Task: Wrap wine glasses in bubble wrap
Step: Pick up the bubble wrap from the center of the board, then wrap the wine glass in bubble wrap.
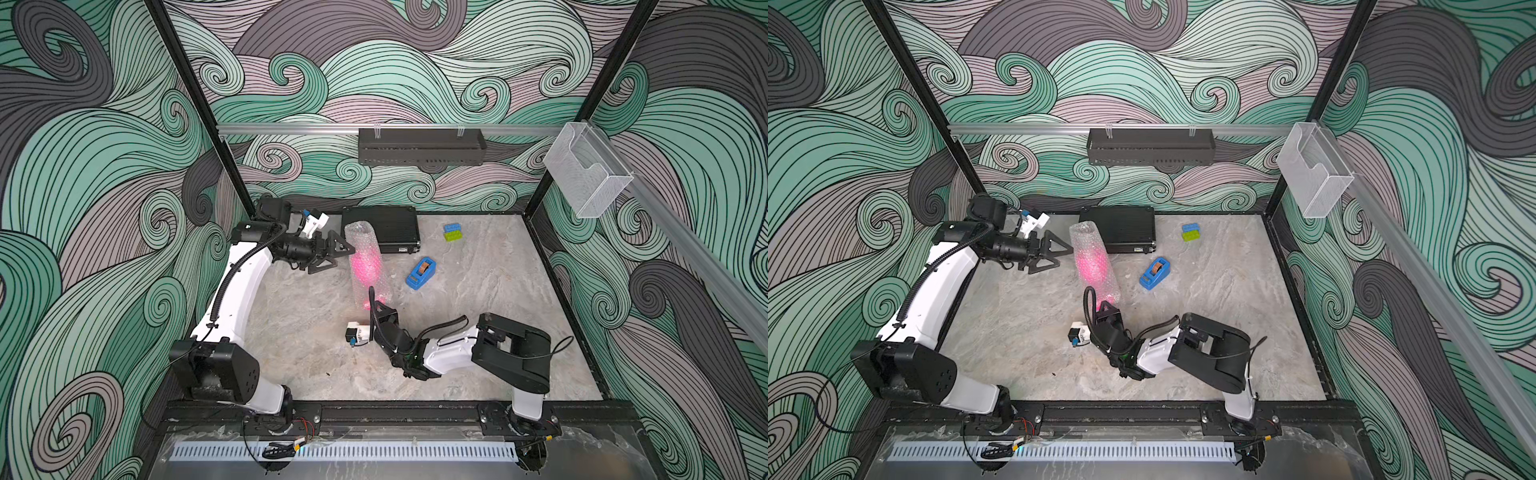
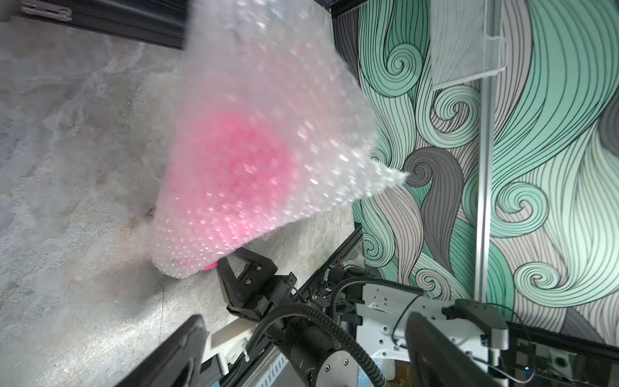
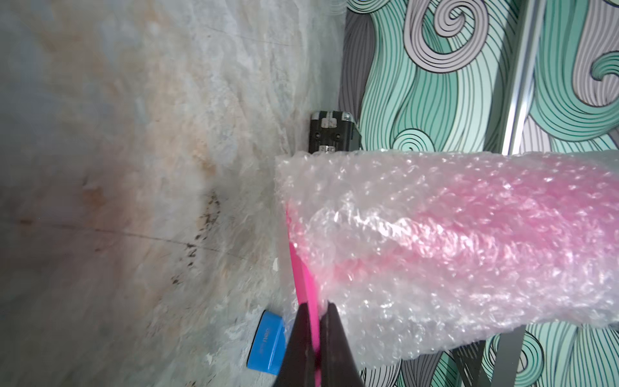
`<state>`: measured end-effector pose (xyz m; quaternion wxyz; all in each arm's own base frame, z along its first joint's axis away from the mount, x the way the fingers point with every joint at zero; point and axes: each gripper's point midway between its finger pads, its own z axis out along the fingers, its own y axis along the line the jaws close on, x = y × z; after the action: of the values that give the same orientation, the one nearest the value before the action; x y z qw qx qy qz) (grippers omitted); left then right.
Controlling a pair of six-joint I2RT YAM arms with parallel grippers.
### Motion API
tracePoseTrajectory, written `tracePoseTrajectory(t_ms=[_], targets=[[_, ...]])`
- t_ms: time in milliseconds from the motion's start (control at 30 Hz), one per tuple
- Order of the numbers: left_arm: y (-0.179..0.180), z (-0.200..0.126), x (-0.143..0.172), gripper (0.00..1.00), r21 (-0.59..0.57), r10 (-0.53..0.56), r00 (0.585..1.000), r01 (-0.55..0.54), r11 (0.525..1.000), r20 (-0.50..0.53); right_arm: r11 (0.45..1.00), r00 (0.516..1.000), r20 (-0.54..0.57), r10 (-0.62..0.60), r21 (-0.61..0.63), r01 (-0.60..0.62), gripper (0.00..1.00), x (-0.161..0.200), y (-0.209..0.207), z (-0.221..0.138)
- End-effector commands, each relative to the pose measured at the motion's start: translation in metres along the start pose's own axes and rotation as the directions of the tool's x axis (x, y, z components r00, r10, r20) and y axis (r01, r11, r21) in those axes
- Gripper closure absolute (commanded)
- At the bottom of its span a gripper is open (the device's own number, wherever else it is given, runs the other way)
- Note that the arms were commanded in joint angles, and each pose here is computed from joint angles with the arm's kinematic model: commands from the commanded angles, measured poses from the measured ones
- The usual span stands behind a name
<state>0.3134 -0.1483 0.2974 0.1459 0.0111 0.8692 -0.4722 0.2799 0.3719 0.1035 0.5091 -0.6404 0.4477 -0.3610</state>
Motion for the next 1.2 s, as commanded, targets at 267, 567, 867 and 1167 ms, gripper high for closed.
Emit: tracePoseTrajectory(t_ms=[267, 567, 867, 1167], targets=[[0.026, 0.027, -0.023, 0.24, 0.14, -0.262, 0.964, 0.265, 0.954, -0.039, 0.981, 0.995, -0.014, 0.1, 0.17, -0.097, 1.0, 0.002, -0.048, -0.006], [0.027, 0.036, -0.028, 0.24, 0.15, -0.266, 0.962, 0.273, 0.95, -0.064, 0.984, 0.997, -0.01, 0.078, 0.162, -0.076, 1.0, -0.004, -0.04, -0.003], [0.017, 0.033, -0.031, 0.2, 0.154, -0.216, 0.974, 0.223, 0.963, -0.065, 0.987, 0.997, 0.0, 0.077, 0.141, -0.076, 1.0, -0.005, -0.033, -0.003], [0.036, 0.055, -0.01, 0.24, 0.041, -0.216, 0.966, 0.224, 0.974, -0.139, 0.987, 0.999, 0.01, 0.043, 0.154, -0.044, 1.0, -0.012, -0.031, -0.002]])
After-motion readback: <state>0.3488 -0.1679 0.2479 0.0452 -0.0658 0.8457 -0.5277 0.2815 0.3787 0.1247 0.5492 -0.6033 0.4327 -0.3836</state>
